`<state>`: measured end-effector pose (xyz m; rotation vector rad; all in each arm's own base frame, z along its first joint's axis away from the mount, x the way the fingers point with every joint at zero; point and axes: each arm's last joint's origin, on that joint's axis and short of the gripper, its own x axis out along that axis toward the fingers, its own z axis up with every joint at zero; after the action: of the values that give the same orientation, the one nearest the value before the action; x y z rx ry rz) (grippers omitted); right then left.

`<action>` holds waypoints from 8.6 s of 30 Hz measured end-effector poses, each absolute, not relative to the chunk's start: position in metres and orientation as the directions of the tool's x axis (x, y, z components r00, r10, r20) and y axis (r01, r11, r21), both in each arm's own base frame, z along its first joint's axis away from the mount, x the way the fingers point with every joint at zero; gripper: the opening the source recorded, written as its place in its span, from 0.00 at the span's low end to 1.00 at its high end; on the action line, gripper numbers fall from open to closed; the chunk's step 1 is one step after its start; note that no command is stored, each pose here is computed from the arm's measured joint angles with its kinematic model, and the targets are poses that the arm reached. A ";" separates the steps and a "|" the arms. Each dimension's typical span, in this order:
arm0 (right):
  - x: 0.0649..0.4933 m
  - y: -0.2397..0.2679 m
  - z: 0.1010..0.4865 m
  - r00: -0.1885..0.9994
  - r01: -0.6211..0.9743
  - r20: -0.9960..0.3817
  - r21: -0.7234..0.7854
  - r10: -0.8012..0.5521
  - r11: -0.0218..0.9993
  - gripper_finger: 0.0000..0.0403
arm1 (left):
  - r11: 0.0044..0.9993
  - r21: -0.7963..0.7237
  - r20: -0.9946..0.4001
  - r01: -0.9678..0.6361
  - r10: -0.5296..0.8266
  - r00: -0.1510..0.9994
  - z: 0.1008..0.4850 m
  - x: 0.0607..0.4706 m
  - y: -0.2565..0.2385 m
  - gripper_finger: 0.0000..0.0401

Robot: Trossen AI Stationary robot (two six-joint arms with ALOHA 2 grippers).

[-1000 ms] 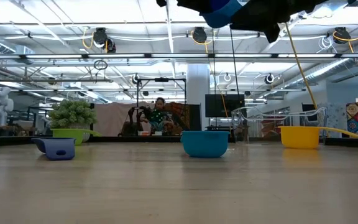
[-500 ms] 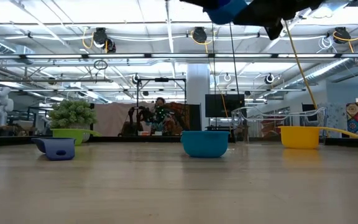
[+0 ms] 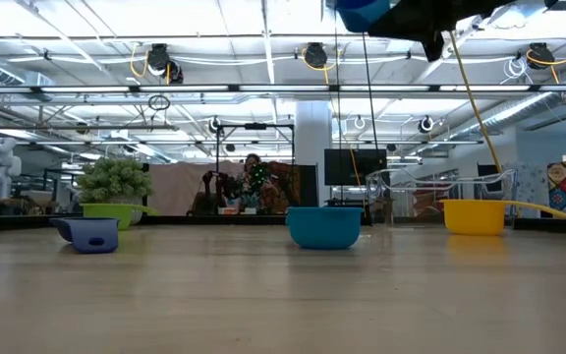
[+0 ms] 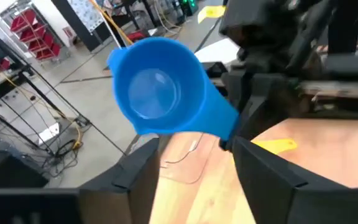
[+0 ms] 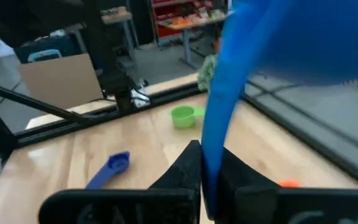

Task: Nest measuring cups in basket
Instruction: Stack the blue measuring cup on top of the red measuring cup

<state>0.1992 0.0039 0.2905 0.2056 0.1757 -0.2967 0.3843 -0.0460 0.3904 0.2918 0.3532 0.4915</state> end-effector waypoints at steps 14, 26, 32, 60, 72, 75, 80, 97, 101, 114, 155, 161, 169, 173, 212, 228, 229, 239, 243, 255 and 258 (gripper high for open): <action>0.160 0.046 0.261 0.932 -0.070 -0.139 0.836 0.334 0.544 0.00 | 0.749 0.495 -0.330 -0.441 0.631 0.702 0.390 0.359 -0.047 0.57; 0.124 0.113 0.245 0.817 -0.038 -0.275 0.851 0.507 0.523 0.00 | 0.752 0.467 -0.405 -0.464 0.649 0.644 0.384 0.350 -0.038 0.43; 0.101 0.142 0.238 0.796 -0.021 -0.300 0.854 0.526 0.520 0.00 | 0.766 0.404 -0.384 -0.501 0.638 0.667 0.387 0.352 -0.039 0.39; 0.049 0.225 0.199 0.868 0.037 -0.187 0.948 0.460 0.316 0.00 | 0.841 -0.118 -0.203 -0.528 0.500 0.842 0.385 0.381 -0.105 0.39; 0.049 0.253 0.181 0.899 0.059 -0.197 0.939 0.392 0.338 0.00 | 0.854 -0.190 -0.157 -0.485 0.461 0.873 0.364 0.404 -0.129 0.38; 0.051 0.258 0.176 0.908 0.067 -0.199 0.938 0.369 0.340 0.00 | 0.857 -0.188 -0.157 -0.480 0.457 0.876 0.363 0.403 -0.133 0.38; 0.051 0.264 0.168 0.908 0.075 -0.215 0.928 0.359 0.364 0.00 | 0.865 -0.185 -0.155 -0.467 0.443 0.883 0.363 0.400 -0.140 0.38; 0.063 0.265 0.147 0.717 0.187 -0.441 0.868 0.540 0.461 0.00 | 0.868 -0.197 -0.152 -0.456 0.432 0.889 0.363 0.396 -0.152 0.38; 0.075 0.264 0.147 0.707 0.157 -0.443 0.859 0.551 0.488 0.00 | 0.867 -0.198 -0.151 -0.456 0.433 0.889 0.363 0.396 -0.152 0.38; 0.077 0.265 0.149 0.686 0.165 -0.439 0.870 0.580 0.464 0.00 | 0.870 -0.180 -0.151 -0.459 0.436 0.887 0.364 0.396 -0.150 0.38; 0.135 0.163 0.110 0.783 0.049 -0.311 0.894 0.539 0.445 0.00 | 0.870 -0.190 -0.155 -0.454 0.430 0.889 0.363 0.395 -0.153 0.38; 0.139 0.145 0.111 0.828 -0.007 -0.235 0.903 0.510 0.429 0.00 | 0.869 -0.194 -0.156 -0.455 0.431 0.889 0.363 0.395 -0.153 0.38; 0.141 0.143 0.111 0.804 -0.010 -0.239 0.910 0.545 0.414 0.00 | 0.866 -0.206 -0.156 -0.456 0.431 0.889 0.363 0.395 -0.153 0.38; 0.139 0.144 0.111 0.787 -0.002 -0.240 0.920 0.568 0.392 0.00 | 0.865 -0.210 -0.157 -0.456 0.430 0.889 0.363 0.395 -0.153 0.38; 0.126 0.160 0.117 0.657 -0.066 -0.190 0.949 0.729 0.307 0.62 | 0.869 -0.225 -0.167 -0.440 0.411 0.896 0.362 0.391 -0.161 0.38; 0.156 0.128 0.111 0.801 0.003 -0.252 0.908 0.543 0.418 0.62 | 0.867 -0.241 -0.157 -0.436 0.408 0.899 0.363 0.391 -0.162 0.38; 0.158 0.127 0.112 0.811 -0.007 -0.239 0.909 0.534 0.417 0.62 | 0.867 -0.240 -0.157 -0.436 0.409 0.899 0.363 0.391 -0.161 0.38; 0.152 0.133 0.108 0.693 0.011 -0.287 0.921 0.661 0.389 0.62 | 0.870 -0.236 -0.157 -0.433 0.405 0.901 0.363 0.390 -0.163 0.38; 0.142 0.143 0.108 0.661 0.015 -0.282 0.931 0.695 0.364 0.62 | 0.871 -0.234 -0.158 -0.432 0.405 0.901 0.363 0.390 -0.163 0.38; 0.159 0.120 0.101 0.815 0.054 -0.350 0.839 0.462 0.541 0.62 | 0.870 -0.240 -0.157 -0.431 0.404 0.901 0.363 0.390 -0.164 0.38; 0.165 0.112 0.101 0.841 0.061 -0.350 0.820 0.413 0.570 0.62 | 0.869 -0.241 -0.157 -0.432 0.404 0.901 0.363 0.390 -0.164 0.38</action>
<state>0.1649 0.1115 0.1013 0.9534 0.5531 0.2199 0.3903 -0.1635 0.3633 -0.2755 0.1024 0.4379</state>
